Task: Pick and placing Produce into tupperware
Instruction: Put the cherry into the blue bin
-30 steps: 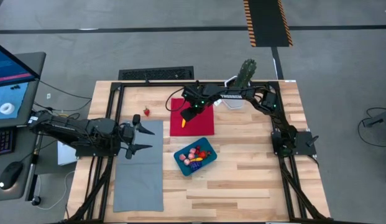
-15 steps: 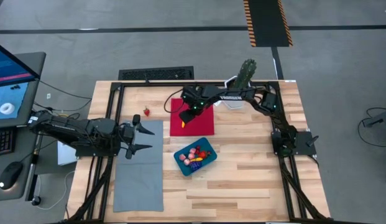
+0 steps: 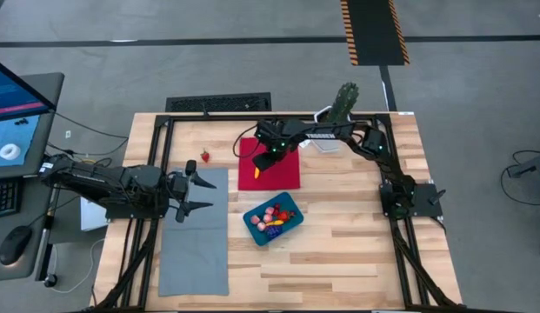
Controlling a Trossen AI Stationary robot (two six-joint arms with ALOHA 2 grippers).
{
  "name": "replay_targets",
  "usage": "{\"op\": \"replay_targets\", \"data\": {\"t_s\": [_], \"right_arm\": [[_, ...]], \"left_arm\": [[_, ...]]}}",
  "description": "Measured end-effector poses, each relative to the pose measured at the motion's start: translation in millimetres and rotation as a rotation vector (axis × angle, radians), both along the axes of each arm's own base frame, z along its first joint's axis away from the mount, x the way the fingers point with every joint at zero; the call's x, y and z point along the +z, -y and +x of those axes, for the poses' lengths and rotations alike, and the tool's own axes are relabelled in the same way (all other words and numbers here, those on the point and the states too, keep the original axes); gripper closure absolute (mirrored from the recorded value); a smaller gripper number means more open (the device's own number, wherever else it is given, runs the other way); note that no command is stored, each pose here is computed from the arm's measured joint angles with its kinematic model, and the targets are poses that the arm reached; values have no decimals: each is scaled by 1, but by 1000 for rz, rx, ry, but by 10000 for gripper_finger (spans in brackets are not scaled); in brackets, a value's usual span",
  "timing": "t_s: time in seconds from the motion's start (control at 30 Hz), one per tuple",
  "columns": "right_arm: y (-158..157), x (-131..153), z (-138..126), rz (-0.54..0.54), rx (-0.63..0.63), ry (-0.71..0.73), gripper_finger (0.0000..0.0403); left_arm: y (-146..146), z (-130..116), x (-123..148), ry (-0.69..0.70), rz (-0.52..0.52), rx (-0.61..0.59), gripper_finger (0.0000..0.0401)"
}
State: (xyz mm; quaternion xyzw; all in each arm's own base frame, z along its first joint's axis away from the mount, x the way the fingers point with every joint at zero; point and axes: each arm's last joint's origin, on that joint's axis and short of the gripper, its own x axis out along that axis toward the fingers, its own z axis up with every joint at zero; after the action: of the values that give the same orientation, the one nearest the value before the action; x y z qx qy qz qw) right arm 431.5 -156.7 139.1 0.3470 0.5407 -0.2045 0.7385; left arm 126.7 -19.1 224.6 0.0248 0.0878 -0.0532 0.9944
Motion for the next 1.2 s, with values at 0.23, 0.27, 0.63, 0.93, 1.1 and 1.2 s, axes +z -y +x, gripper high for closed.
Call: {"op": "replay_targets", "data": {"t_s": [0.23, 0.27, 0.63, 0.93, 1.1, 1.2], "right_arm": [[2, -5, 6, -12, 14, -9, 272], [1, -4, 8, -11, 17, -4, 272], [-4, -1, 9, -17, 72, -27, 372], [-10, -1, 11, -68, 100, -46, 379], [-14, 5, 9, -94, 127, -67, 391], [-17, 19, 8, -134, 135, -55, 387]], "left_arm": [[0, 0, -1, -13, -15, 1, 156], [0, 0, -1, -15, -15, 1, 156], [0, 0, -1, -17, -24, 3, 156], [0, 0, -2, -20, -23, 3, 156], [0, 0, -2, -24, -23, 4, 156], [0, 0, -2, -23, -23, 4, 156]]}}
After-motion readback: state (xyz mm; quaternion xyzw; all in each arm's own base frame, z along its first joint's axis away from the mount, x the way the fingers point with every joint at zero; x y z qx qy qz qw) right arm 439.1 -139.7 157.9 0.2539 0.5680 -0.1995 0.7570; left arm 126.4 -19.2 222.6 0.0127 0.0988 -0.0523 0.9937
